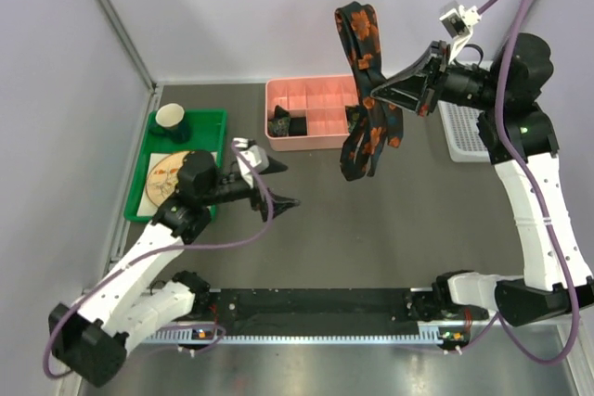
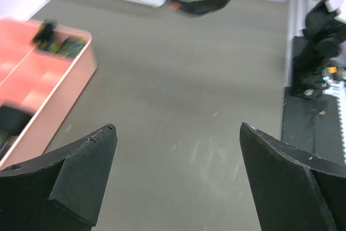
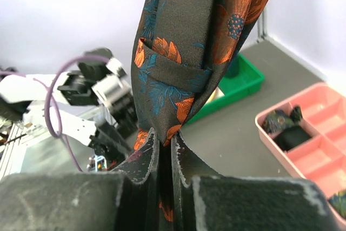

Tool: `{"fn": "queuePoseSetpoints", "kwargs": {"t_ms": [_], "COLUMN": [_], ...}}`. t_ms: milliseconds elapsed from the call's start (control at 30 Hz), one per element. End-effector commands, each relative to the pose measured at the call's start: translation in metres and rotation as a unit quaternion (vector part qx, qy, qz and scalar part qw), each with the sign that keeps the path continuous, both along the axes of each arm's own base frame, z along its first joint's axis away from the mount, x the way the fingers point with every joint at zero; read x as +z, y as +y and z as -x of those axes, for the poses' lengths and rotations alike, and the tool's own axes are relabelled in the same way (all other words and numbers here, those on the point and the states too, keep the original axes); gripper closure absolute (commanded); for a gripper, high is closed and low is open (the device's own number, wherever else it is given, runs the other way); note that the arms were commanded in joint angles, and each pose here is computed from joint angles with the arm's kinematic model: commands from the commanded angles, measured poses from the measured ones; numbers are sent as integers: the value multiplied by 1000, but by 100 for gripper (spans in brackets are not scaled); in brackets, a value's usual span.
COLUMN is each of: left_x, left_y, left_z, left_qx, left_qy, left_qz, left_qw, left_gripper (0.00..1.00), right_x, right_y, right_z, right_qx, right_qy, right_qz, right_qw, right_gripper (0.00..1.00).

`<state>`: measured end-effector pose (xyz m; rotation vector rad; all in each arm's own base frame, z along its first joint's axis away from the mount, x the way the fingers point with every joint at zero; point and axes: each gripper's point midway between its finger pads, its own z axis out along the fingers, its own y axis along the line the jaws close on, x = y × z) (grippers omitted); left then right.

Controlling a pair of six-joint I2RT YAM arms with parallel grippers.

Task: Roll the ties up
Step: Place the tie at the center of the board.

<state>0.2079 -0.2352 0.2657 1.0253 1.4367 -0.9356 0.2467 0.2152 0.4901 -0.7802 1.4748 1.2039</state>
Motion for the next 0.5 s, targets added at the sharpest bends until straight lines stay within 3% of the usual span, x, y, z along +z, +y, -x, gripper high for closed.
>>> {"fn": "queuePoseSetpoints", "kwargs": {"t_ms": [0,300,467], "left_x": [54,55,63], "left_y": [-38,-99,-121], "left_z": [-7,0,-7], "left_qx": [-18,-67,-44], "left_qy": [-62,-45,-42], "left_qz": [46,64,90], "left_qw": [997,995,994], "left_gripper": [1,1,1], "right_x": [46,56,56], "right_y": [10,22,23], "right_z": [30,43,44], "right_qx": [38,63,66], "right_qy": [-67,-85,-83], "right_qz": [-31,-37,-37], "right_qw": [997,994,994], "right_gripper": [100,100,100]}}
